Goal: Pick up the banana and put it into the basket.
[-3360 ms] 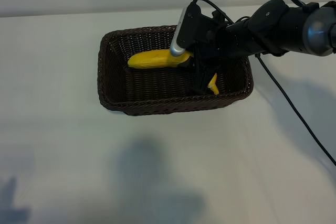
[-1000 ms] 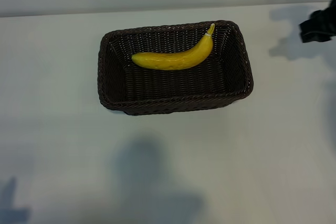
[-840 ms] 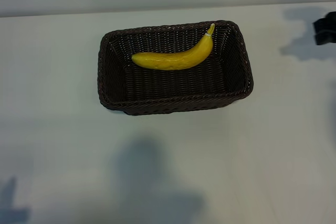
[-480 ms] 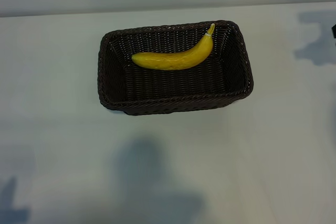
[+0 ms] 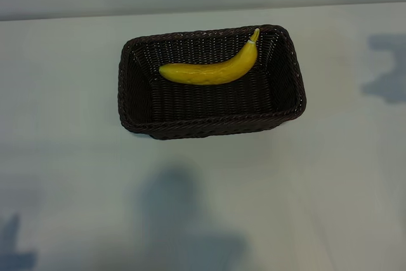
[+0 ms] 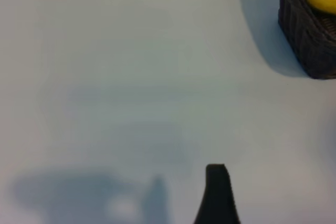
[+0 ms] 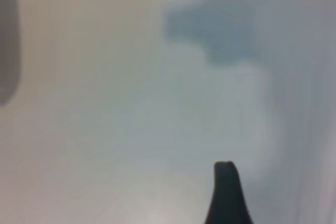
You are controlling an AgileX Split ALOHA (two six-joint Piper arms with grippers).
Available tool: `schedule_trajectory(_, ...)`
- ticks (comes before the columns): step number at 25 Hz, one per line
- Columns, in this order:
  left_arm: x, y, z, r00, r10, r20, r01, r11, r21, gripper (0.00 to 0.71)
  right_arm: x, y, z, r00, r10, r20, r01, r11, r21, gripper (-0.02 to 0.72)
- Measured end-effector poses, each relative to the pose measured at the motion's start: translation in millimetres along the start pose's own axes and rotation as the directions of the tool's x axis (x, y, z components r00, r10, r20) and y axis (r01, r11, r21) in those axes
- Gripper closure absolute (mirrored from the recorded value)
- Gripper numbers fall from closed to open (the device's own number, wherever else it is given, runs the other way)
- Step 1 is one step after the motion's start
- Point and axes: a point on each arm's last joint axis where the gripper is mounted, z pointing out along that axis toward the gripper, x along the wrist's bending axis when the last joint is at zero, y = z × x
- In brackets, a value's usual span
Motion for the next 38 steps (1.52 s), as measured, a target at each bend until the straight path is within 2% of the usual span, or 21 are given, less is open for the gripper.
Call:
schedule_trajectory(13,0.0,0.0,0.0,1.0,-0.001,0.0,0.001,1.0,0.0,0.136,21.6,-91.5,-85.0,1.0,0.001,0.028,0.003,0.989,-0.149,0.253)
schedule_trajectory(24,0.0,0.0,0.0,1.0,-0.001,0.0,0.001,1.0,0.0,0.136,33.6,-158.7,-146.1,0.995,0.072,0.075,-0.043,0.944,-0.327,0.256)
schedule_trajectory(28,0.0,0.0,0.0,1.0,-0.001,0.0,0.001,1.0,0.0,0.136,36.8,-177.8,-152.0,0.993,0.089,0.072,-0.054,0.921,-0.387,0.256)
schedule_trajectory(38,0.0,0.0,0.0,1.0,0.0,0.0,0.0,1.0,0.0,0.136,39.5,-214.8,-133.3,0.992,0.11,0.065,-0.072,0.9,-0.43,0.257)
